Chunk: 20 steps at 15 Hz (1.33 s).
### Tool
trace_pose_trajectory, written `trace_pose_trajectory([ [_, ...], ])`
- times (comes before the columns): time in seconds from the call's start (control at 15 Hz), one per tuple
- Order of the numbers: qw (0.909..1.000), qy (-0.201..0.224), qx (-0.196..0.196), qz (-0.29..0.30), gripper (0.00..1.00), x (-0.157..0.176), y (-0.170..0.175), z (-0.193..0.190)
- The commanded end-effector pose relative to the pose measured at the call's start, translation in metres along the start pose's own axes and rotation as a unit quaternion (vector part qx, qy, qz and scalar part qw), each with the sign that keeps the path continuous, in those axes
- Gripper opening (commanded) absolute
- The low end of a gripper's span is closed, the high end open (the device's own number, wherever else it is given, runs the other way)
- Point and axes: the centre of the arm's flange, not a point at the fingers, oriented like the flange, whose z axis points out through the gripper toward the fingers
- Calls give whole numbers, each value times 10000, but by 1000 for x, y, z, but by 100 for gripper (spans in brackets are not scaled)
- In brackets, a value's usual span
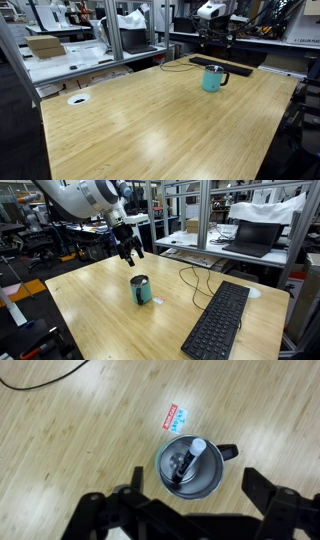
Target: Put the marker in the cup on the table
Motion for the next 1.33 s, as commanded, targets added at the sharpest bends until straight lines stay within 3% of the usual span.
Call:
trace_pose_trajectory([
  [0.0, 10000, 0, -3, -3, 100, 0, 0, 0],
  [0.33, 10000, 11, -12, 19, 100, 0, 1, 1],
  [1.13, 9949, 351, -184, 932, 100, 3, -12, 38],
  [1.2, 9946, 367, -155, 961, 84, 3, -13, 42],
  [1.27, 9943, 388, -137, 979, 77, 3, -15, 47],
])
